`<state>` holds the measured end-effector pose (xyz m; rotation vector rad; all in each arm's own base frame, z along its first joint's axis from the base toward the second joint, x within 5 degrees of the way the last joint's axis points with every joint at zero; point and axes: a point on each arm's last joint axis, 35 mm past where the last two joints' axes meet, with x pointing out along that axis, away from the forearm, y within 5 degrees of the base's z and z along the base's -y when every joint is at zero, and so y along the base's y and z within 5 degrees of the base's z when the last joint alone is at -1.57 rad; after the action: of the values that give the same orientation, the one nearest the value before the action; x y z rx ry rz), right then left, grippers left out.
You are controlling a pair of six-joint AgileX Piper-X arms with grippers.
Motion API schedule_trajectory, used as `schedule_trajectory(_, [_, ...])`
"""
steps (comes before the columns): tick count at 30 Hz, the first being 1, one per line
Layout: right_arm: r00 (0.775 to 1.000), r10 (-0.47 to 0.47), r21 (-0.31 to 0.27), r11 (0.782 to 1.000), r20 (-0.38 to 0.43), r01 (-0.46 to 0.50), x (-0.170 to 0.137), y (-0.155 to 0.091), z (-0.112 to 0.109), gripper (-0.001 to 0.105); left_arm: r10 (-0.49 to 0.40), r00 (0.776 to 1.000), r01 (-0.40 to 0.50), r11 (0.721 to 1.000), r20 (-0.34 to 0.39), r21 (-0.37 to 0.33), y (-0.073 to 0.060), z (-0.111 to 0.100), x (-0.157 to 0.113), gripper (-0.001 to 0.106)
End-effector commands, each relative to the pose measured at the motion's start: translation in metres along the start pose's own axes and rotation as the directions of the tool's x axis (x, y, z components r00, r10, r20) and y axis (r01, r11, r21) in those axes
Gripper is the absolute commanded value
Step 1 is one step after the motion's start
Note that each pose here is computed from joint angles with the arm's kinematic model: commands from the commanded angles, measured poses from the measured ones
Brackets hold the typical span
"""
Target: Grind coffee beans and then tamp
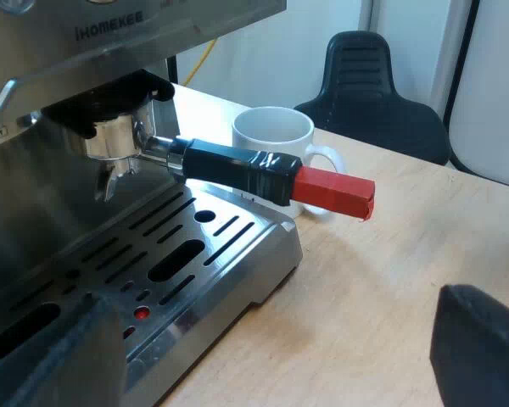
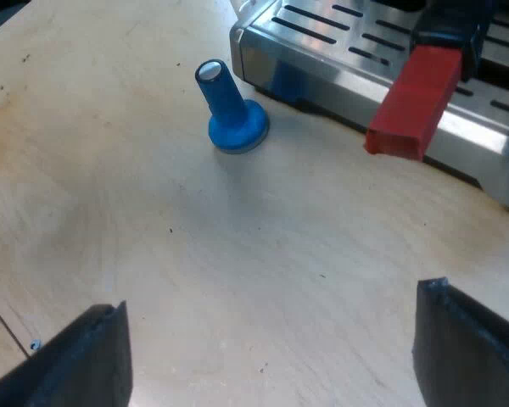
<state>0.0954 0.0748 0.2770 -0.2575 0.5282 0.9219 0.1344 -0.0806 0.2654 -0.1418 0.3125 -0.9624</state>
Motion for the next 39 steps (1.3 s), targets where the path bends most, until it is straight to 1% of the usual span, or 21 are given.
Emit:
schedule_trajectory(1, [1.0, 0.001, -0.003, 1.0, 0.006, -0.001, 0.008, -0.001, -0.008, 0.07, -0.02, 1.0, 0.02, 1.0, 0.012, 0.013, -0.001, 0.002, 0.0, 0.082])
schedule_trajectory(3, [1.0, -0.001, -0.001, 1.0, 0.017, 0.001, 0.014, -0.001, -0.014, 0.07, -0.02, 1.0, 0.02, 1.0, 0.012, 0.013, -0.001, 0.002, 0.0, 0.082])
schedule_trajectory(5, [0.999, -0.012, 0.013, 1.0, 0.045, 0.011, 0.019, -0.003, -0.017, 0.07, -0.02, 1.0, 0.02, 1.0, 0.012, 0.013, -0.001, 0.002, 0.0, 0.082])
schedule_trajectory(8, [0.996, -0.029, 0.004, 1.0, 0.08, 0.029, 0.023, -0.004, -0.019, 0.07, -0.02, 1.0, 0.02, 1.0, 0.012, 0.013, -0.001, 0.002, 0.0, 0.082])
schedule_trajectory(10, [0.996, -0.044, 0.016, 0.999, 0.083, 0.043, 0.025, -0.005, -0.021, 0.07, -0.02, 1.0, 0.02, 1.0, 0.012, 0.013, -0.001, 0.002, 0.0, 0.082])
schedule_trajectory(12, [0.995, -0.054, 0.017, 0.998, 0.083, 0.053, 0.027, -0.005, -0.025, 0.07, -0.02, 1.0, 0.02, 1.0, 0.012, 0.013, -0.001, 0.002, 0.0, 0.082])
schedule_trajectory(13, [0.995, -0.062, 0.018, 0.998, 0.081, 0.06, 0.029, -0.006, -0.027, 0.067, -0.02, 1.0, 0.02, 1.0, 0.012, 0.013, -0.001, 0.002, 0.0, 0.082])
schedule_trajectory(14, [0.995, -0.063, 0.019, 0.998, 0.077, 0.062, 0.031, -0.006, -0.03, 0.06, -0.02, 1.0, 0.02, 1.0, 0.012, 0.013, -0.001, 0.002, 0.0, 0.082])
schedule_trajectory(15, [0.995, -0.064, 0.018, 0.998, 0.079, 0.062, 0.032, -0.006, -0.031, 0.056, -0.02, 1.0, 0.02, 1.0, 0.012, 0.013, -0.001, 0.002, 0.0, 0.082])
schedule_trajectory(17, [0.995, -0.06, 0.017, 0.998, 0.084, 0.059, 0.034, -0.006, -0.034, 0.038, -0.02, 1.0, 0.02, 1.0, 0.012, 0.013, -0.001, 0.002, 0.0, 0.082])
schedule_trajectory(20, [0.992, -0.062, 0.009, 0.998, 0.111, 0.062, 0.037, -0.006, -0.037, 0.024, -0.02, 1.0, 0.02, 1.0, 0.012, 0.013, -0.001, 0.002, 0.0, 0.082])
schedule_trajectory(23, [0.986, -0.068, -0.001, 0.998, 0.15, 0.069, 0.039, -0.007, -0.037, 0.018, -0.02, 1.0, 0.02, 1.0, 0.012, 0.013, -0.001, 0.002, 0.0, 0.082])
schedule_trajectory(25, [0.981, -0.072, -0.008, 0.997, 0.177, 0.075, 0.041, -0.007, -0.038, 0.012, -0.02, 1.0, 0.02, 1.0, 0.012, 0.013, -0.001, 0.002, 0.0, 0.082])
schedule_trajectory(26, [0.981, -0.076, -0.008, 0.997, 0.179, 0.079, 0.041, -0.008, -0.038, 0.01, -0.02, 1.0, 0.02, 1.0, 0.012, 0.013, -0.001, 0.002, 0.0, 0.082])
schedule_trajectory(28, [0.981, -0.08, -0.011, 0.996, 0.175, 0.084, 0.042, -0.008, -0.04, 0.001, -0.02, 1.0, 0.02, 1.0, 0.012, 0.013, -0.001, 0.002, 0.0, 0.082])
schedule_trajectory(31, [0.985, -0.08, -0.007, 0.997, 0.154, 0.082, 0.046, -0.008, -0.045, 0.0, -0.02, 1.0, 0.02, 1.0, 0.012, 0.013, -0.001, 0.002, 0.0, 0.082])
schedule_trajectory(33, [0.982, -0.082, -0.01, 0.996, 0.168, 0.085, 0.047, -0.008, -0.046, 0.0, -0.02, 1.0, 0.02, 1.0, 0.012, 0.013, -0.001, 0.002, 0.0, 0.082])
schedule_trajectory(36, [0.975, -0.114, -0.014, 0.993, 0.189, 0.119, 0.051, -0.01, -0.046, 0.0, -0.02, 1.0, 0.02, 1.0, 0.012, 0.013, -0.001, 0.002, 0.0, 0.082])
schedule_trajectory(39, [0.963, -0.16, -0.024, 0.985, 0.216, 0.169, 0.054, -0.008, -0.044, 0.0, -0.02, 1.0, 0.02, 1.0, 0.01, 0.012, -0.001, 0.002, 0.0, 0.082])
